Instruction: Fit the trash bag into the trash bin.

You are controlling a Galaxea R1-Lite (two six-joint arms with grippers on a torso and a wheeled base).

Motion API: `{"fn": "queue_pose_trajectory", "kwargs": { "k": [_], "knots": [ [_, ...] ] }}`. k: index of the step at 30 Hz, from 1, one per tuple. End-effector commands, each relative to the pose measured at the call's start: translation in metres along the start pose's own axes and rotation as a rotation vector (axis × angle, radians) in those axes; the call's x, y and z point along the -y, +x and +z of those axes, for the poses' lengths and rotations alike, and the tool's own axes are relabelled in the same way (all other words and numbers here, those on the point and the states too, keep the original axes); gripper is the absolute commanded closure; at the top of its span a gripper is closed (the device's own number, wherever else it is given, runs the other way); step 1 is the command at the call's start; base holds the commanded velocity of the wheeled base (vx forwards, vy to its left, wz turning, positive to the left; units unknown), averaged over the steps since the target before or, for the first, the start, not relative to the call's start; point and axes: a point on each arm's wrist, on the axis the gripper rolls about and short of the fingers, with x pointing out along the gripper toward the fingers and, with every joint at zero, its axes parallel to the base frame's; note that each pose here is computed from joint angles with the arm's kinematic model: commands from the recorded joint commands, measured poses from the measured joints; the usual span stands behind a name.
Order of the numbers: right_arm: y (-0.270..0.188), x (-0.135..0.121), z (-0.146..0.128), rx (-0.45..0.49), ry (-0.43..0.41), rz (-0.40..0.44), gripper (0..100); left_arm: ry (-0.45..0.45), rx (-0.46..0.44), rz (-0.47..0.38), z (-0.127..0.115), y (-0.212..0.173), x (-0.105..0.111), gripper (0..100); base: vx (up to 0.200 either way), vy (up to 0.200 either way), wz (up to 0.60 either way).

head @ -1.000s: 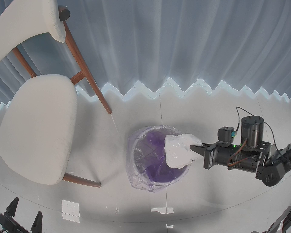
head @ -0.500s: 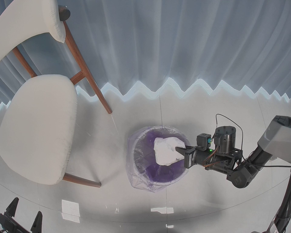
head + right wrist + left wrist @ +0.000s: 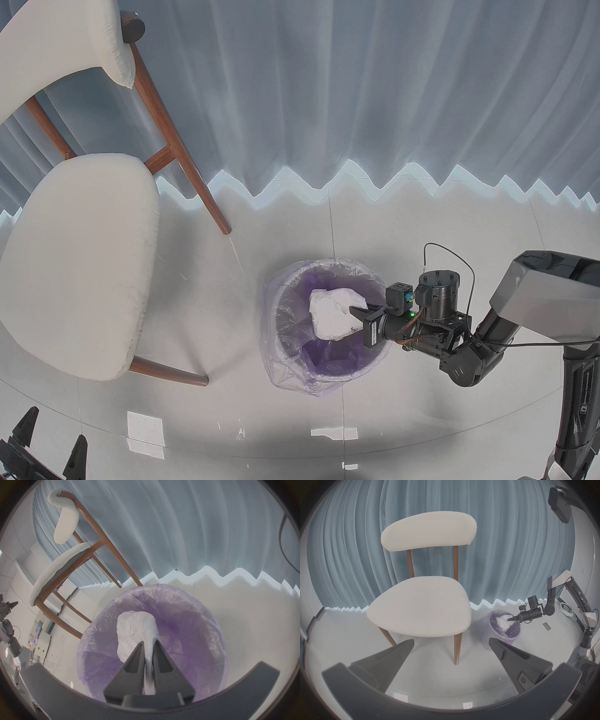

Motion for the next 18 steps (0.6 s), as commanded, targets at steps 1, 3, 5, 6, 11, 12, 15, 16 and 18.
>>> {"fn": "queue_pose_trajectory", "kwargs": {
  "k": [1,3,5,6,11,12,15,16,18],
  "knots": [
    [0.0074,0.0021,-0.0109,-0.025,0.005,0.000,100,0.000,-0.002,0.000,-0.0051,0.0003,0.0001,0,0.000,0.000,0.00],
    [0.0079,0.0028,-0.0117,-0.027,0.005,-0.001,100,0.000,-0.002,0.000,-0.0051,0.0003,0.0001,0,0.000,0.000,0.00],
    [0.0091,0.0044,-0.0128,-0.028,0.007,-0.004,100,0.000,-0.002,0.000,-0.0051,0.0003,0.0001,0,0.000,0.000,0.00],
    [0.0095,0.0057,-0.0126,-0.026,0.006,-0.007,100,0.000,-0.002,0.000,-0.0051,0.0003,0.0001,0,0.000,0.000,0.00],
    [0.0087,0.0074,-0.0106,-0.022,0.007,-0.011,100,-0.005,-0.002,0.000,-0.0051,0.0003,0.0001,0,0.000,0.000,0.00],
    [0.0084,0.0073,-0.0101,-0.020,0.006,-0.011,100,-0.005,-0.002,0.001,-0.0051,0.0003,0.0001,0,0.000,0.000,0.00],
    [0.0072,0.0070,-0.0093,-0.019,0.006,-0.011,100,-0.006,-0.002,0.000,-0.0051,0.0003,0.0001,0,0.000,0.000,0.00],
    [0.0074,0.0071,-0.0088,-0.016,0.005,-0.011,100,-0.005,-0.001,0.000,-0.0049,0.0003,0.0000,0,0.000,0.000,0.00],
    [0.0063,0.0068,-0.0060,-0.008,-0.004,-0.011,100,-0.006,-0.001,0.000,-0.0049,0.0003,0.0000,0,0.000,0.000,0.00]
  ]
}}
